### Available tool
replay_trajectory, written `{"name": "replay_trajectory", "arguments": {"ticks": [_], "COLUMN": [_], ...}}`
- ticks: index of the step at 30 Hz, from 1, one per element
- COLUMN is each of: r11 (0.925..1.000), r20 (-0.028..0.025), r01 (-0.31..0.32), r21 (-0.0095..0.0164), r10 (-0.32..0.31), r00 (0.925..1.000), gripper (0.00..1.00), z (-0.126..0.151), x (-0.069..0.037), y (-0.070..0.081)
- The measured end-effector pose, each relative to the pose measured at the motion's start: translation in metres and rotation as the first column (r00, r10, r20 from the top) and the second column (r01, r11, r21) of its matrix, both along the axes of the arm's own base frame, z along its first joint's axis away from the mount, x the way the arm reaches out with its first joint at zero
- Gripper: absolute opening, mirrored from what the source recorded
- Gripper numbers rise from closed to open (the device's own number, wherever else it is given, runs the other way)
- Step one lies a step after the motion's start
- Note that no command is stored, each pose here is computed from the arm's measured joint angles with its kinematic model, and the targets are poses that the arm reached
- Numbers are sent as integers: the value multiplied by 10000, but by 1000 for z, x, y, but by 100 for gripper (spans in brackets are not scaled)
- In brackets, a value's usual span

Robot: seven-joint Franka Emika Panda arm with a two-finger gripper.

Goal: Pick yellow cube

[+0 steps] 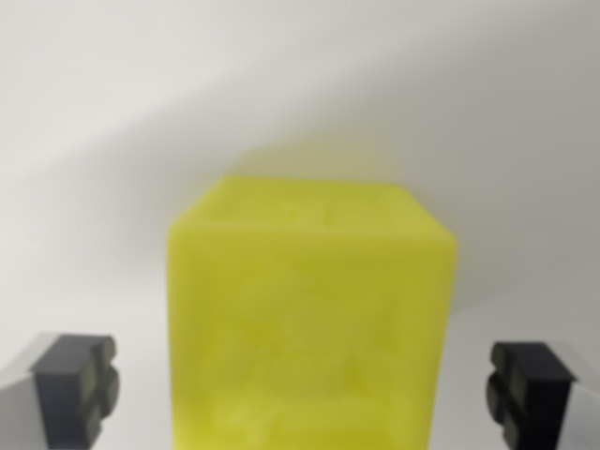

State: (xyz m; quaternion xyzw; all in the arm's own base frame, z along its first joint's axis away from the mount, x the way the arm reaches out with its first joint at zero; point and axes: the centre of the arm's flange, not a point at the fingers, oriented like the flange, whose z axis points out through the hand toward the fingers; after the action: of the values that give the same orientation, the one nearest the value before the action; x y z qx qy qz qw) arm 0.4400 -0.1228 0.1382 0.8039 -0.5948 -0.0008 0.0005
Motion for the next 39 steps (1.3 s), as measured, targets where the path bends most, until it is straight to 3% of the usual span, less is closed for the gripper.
{"name": "replay_trajectory", "arguments": {"ticks": [11,12,39], "r11": [10000,10000,10000], "r20": [3,7,13], "r01": [-1,-4,9], "r21": [2,0,3], "r10": [1,4,-9], "r00": [10000,10000,10000], "gripper": [100,0,0], "z": [-22,-22,36], "x": [0,0,0], "y": [0,0,0]}}
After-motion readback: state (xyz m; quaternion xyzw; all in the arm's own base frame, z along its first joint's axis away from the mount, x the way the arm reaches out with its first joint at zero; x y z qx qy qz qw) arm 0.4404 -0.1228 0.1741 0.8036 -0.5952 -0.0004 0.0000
